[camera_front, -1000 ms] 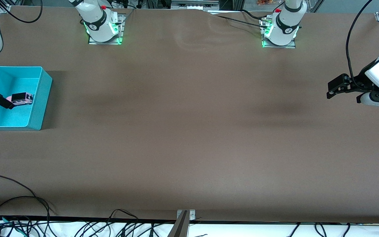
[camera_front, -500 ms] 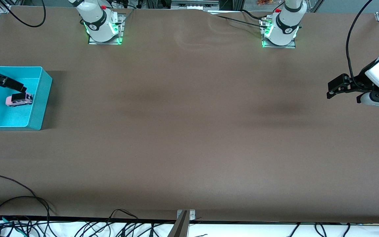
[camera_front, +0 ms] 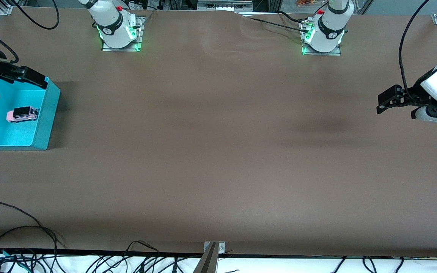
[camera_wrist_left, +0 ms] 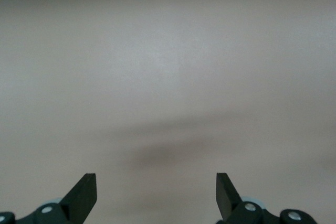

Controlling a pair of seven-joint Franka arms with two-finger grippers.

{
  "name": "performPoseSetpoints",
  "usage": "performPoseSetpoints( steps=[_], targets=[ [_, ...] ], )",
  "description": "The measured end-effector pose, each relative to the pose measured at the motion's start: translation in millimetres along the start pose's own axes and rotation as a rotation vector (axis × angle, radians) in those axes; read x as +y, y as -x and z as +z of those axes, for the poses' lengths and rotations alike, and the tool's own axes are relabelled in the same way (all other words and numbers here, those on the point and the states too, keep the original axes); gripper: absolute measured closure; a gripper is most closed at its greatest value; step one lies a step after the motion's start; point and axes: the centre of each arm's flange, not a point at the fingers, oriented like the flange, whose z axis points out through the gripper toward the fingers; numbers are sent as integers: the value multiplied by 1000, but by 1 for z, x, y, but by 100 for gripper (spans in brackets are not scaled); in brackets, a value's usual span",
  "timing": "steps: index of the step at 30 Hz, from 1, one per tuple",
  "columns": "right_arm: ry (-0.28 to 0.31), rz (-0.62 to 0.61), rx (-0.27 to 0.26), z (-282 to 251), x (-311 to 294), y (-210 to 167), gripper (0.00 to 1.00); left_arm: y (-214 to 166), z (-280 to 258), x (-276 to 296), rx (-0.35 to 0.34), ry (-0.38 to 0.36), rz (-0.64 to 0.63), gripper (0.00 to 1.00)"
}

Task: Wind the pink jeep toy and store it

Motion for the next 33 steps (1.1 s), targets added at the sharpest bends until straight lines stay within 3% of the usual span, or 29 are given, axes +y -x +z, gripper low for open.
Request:
performPoseSetpoints(
  steps=[13, 21, 33],
  targets=[
    [-2, -31, 18, -9, 1, 1, 0, 0, 0, 1, 0, 0, 1, 0],
    [-56, -111, 56, -13, -5, -3, 0, 0, 0, 2, 0, 0, 3, 0],
    [-61, -126, 71, -15, -5, -4, 0, 0, -5, 3, 11, 0, 4, 0]
  ],
)
